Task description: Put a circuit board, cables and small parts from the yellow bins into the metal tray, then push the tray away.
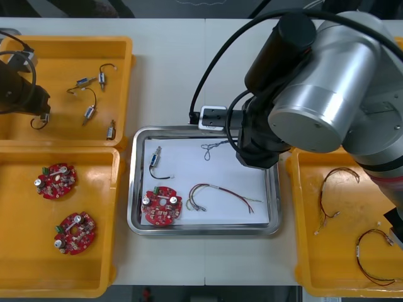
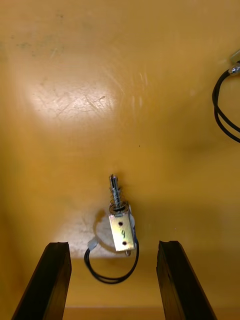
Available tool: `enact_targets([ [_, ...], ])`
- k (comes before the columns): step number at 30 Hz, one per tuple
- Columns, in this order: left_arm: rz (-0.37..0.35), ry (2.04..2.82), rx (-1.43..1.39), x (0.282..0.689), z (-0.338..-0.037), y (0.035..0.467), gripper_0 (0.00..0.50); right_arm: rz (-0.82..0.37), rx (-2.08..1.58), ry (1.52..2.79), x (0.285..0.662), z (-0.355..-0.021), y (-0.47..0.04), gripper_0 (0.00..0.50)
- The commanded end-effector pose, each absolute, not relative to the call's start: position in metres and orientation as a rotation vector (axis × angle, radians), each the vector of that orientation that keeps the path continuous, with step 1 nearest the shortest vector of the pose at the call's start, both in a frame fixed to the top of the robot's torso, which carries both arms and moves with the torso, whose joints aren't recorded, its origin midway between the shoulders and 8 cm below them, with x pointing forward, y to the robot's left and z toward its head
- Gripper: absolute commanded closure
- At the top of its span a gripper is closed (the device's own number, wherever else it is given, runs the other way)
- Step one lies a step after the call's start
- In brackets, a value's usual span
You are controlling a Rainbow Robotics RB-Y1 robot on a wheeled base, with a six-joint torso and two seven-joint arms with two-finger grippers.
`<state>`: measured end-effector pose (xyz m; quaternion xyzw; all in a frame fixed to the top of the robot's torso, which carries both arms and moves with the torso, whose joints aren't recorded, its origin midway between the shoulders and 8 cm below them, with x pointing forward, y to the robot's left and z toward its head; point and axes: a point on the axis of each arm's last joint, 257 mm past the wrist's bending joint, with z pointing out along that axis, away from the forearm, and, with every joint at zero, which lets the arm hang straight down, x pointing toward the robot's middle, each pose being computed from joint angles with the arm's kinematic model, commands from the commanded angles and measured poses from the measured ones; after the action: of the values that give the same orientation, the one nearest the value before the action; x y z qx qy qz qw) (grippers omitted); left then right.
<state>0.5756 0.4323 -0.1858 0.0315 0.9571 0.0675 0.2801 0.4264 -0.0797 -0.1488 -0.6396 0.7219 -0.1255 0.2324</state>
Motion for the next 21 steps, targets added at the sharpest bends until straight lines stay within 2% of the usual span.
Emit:
enact_targets([
  [1,0.229,2.512,0.196,0.592,-0.169,0.434,0.000,-0.365,-1.871,1.899,0.436,-0.176,-0.064,0.500],
  [12,0.229,2.484,0.195,0.601,-0.195,0.434,0.000,-0.406,-1.897,1.851,0.461,-0.217,-0.052,0.500],
  [14,0.224,2.481,0.192,0.601,-0.198,0.434,0.120,-0.411,-1.902,1.859,0.464,-0.226,-0.054,0.500],
  [16,0.218,2.484,0.194,0.600,-0.200,0.433,0.498,-0.400,-1.902,1.876,0.466,-0.233,-0.055,0.500],
  [21,0.199,2.478,0.190,0.601,-0.197,0.429,0.500,-0.401,-1.905,1.865,0.469,-0.245,-0.052,0.500],
])
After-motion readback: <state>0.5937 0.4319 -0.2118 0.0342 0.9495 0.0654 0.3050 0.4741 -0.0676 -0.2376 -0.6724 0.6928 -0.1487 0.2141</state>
